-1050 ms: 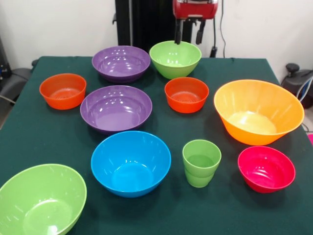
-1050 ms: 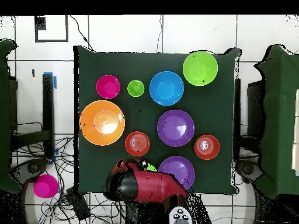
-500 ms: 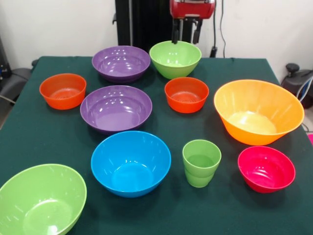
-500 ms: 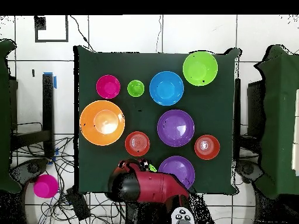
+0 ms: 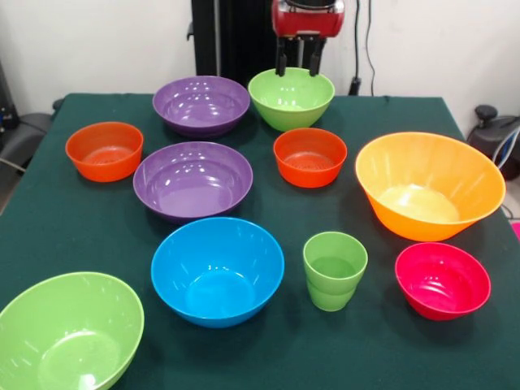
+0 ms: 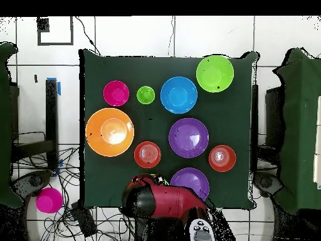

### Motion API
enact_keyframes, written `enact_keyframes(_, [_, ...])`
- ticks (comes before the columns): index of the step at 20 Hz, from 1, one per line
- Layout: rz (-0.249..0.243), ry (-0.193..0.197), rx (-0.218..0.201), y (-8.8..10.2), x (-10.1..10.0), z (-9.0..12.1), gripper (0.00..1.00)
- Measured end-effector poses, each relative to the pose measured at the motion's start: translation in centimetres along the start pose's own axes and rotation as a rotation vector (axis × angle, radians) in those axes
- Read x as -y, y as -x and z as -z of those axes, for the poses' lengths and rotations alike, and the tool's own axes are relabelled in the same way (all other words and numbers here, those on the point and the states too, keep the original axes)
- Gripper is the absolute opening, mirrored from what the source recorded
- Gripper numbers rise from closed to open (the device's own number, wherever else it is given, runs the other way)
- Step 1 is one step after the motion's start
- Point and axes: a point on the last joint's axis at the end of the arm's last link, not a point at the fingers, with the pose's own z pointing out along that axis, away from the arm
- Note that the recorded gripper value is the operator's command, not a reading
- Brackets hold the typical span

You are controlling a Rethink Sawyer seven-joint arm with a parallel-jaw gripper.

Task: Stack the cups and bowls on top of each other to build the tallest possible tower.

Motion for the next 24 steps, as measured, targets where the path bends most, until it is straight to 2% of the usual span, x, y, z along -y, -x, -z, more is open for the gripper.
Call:
enact_keyframes(7, [0.006,-0.001,-0.011,-0.3,0.3,-0.5,1.00])
enact_keyframes(24, [-0.015,0.001,-0.018,-0.4,1.3,-0.8,1.00])
